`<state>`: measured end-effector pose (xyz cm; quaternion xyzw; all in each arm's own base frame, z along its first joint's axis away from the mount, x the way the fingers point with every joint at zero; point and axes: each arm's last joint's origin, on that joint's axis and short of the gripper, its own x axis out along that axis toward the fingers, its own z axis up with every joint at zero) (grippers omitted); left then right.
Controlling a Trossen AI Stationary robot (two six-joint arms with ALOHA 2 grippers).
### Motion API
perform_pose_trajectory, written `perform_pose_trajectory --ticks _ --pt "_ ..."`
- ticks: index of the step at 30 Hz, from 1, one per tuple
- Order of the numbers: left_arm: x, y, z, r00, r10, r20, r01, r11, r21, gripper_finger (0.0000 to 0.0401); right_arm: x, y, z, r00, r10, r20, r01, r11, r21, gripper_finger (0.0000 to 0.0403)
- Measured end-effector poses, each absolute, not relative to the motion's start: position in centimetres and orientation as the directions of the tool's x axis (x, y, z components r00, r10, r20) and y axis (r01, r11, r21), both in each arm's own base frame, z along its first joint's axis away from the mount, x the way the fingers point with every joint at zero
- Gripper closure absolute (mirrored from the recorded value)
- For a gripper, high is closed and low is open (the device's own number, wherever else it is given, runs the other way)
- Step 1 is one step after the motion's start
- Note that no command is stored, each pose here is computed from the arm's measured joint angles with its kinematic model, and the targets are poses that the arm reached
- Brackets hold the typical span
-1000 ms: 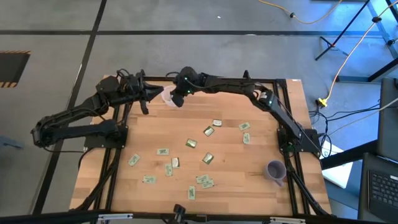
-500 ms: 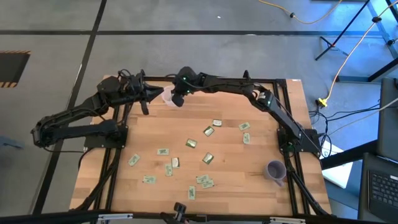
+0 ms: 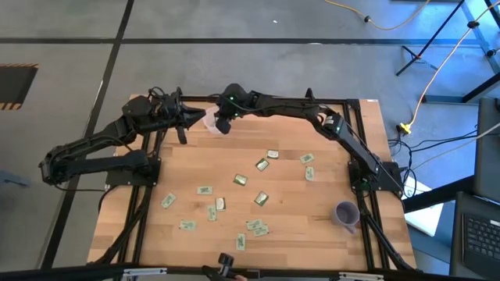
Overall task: Pick and place items into bin
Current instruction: Put the truvia packet into the transparent bin, then put the stevia packet into the transparent bin
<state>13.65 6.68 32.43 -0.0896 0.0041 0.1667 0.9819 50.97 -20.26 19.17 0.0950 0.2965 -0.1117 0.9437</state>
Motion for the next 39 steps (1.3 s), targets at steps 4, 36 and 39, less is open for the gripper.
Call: perform_pose_trajectory --ticks 4,36,39 --pt "13.6 6.7 32.4 0.944 0.326 -0.045 -0.329 0.928 -0.176 0.0358 51.0 -20.3 19.2 0.799 -0.154 -0.582 0.293 0.944 0.153 0.0367" --pt "14.0 5.5 29.9 0.953 0.103 -0.284 -0.102 0.995 0.02 0.0333 43.5 -18.4 26.9 0.558 -0.055 -0.828 0.2 0.977 0.07 0.0305" --pt "14.5 5.0 29.6 0.947 0.077 -0.311 -0.071 0.997 0.031 0.0323 42.2 -17.9 27.2 0.535 -0.047 -0.843 0.193 0.979 0.068 0.031"
